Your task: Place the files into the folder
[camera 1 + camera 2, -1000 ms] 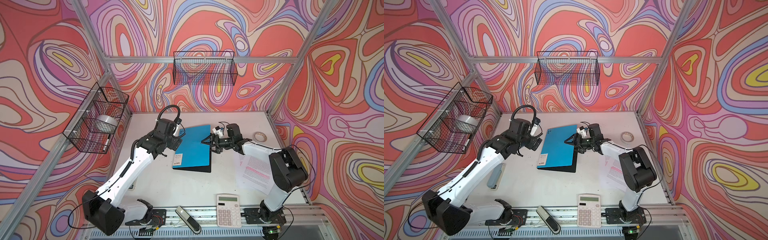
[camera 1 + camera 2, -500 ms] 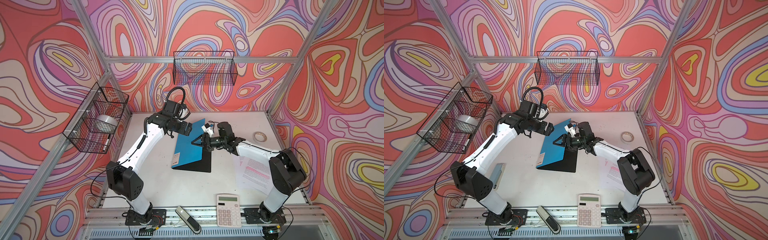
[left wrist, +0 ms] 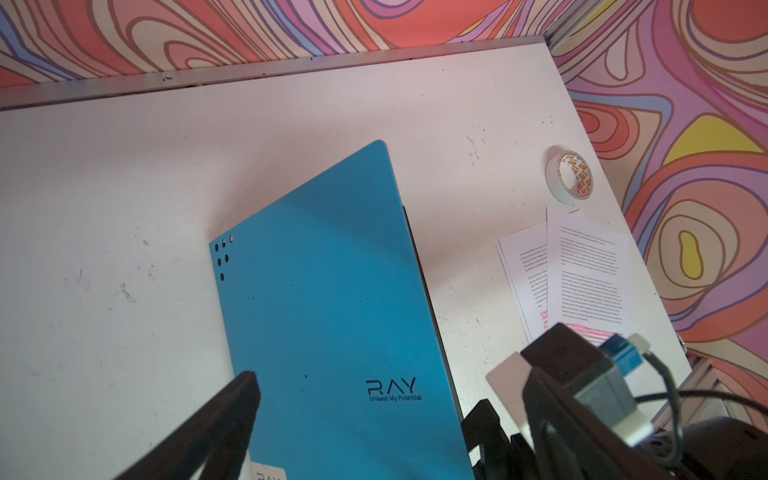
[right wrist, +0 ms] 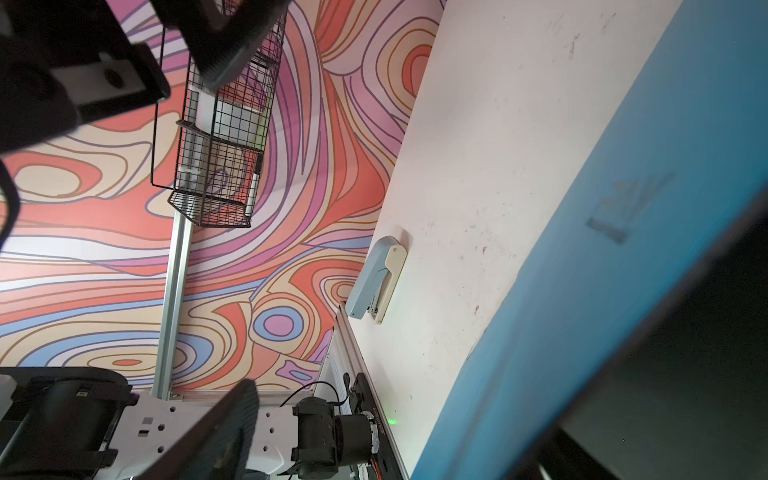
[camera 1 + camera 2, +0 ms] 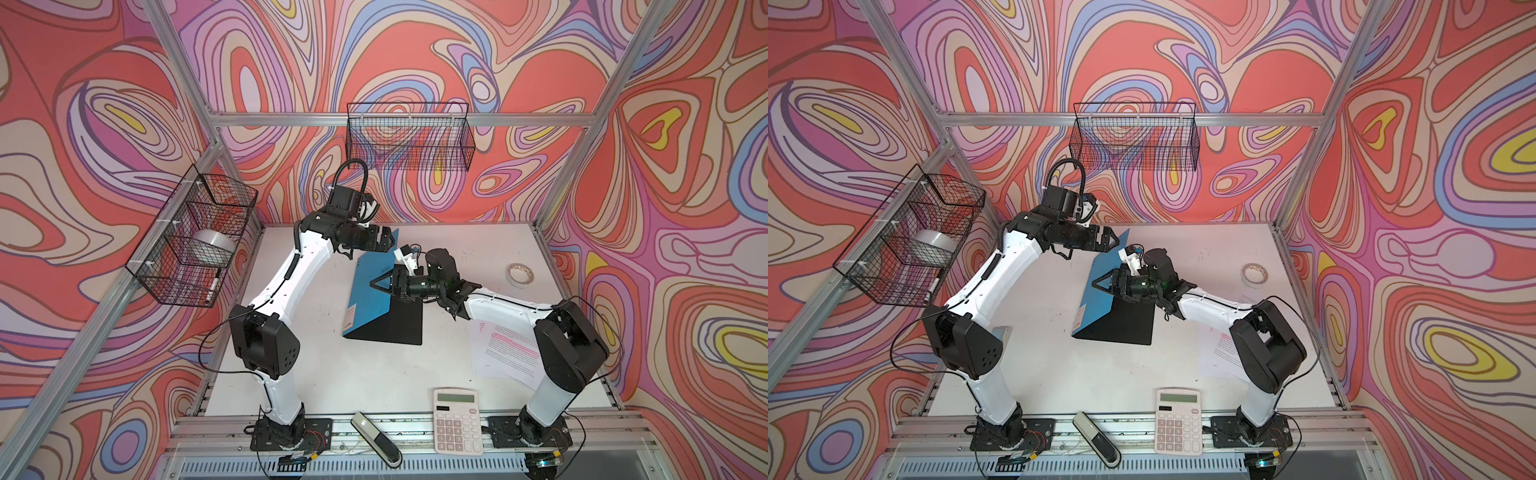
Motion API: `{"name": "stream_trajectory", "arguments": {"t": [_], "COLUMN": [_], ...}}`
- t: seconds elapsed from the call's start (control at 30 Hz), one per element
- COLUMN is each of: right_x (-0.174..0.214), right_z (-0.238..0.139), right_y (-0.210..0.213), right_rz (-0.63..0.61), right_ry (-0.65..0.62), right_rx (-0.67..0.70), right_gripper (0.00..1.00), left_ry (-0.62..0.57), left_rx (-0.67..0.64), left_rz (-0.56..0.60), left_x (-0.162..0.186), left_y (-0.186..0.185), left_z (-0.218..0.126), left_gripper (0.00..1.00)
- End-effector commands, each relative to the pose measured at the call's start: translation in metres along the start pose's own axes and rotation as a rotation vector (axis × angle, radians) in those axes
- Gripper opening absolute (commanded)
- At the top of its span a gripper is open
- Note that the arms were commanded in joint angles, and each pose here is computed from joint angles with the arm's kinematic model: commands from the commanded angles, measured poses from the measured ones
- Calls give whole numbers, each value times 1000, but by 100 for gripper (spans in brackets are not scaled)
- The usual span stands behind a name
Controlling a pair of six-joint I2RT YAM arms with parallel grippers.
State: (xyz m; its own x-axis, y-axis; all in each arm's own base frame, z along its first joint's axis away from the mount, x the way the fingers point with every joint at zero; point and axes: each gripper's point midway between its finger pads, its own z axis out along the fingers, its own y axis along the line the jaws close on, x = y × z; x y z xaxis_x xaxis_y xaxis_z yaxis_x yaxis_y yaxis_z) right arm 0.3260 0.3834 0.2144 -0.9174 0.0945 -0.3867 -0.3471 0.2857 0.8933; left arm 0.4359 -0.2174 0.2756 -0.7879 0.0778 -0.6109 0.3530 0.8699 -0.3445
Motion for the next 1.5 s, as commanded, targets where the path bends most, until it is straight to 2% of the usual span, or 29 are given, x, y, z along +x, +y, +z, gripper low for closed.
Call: {"name": "stream_trajectory", "arguments": {"t": [0.0,0.33,0.5,0.73,1.13,1.47], "right_x": [-11,-22,-26,-28,-29,-29], "right_z": [-3,-7,-4,-1,2,9], "right_y": [20,35,37,37,42,37], "right_rz": [-23,-42,-37,-20,-22,-13], "right_ry": [-78,-161,-172,-182,-163,-146], "right_rx": [-69,-111,-136,-173,-191,-192], "right_gripper": [92,91,91,91,91,91], "left_ry": [68,90,102,135,120,123], "left_rx": [-1,-54,-54,-126,-288,-367], "left_rz": [-54,-84,-91,-74,-21,10], "left_x": [10,15,18,29,29,31], "left_y": [4,15,16,29,55,69], "left_z": [10,17,20,29,23,20], "left_gripper": [100,100,100,100,85,81]}}
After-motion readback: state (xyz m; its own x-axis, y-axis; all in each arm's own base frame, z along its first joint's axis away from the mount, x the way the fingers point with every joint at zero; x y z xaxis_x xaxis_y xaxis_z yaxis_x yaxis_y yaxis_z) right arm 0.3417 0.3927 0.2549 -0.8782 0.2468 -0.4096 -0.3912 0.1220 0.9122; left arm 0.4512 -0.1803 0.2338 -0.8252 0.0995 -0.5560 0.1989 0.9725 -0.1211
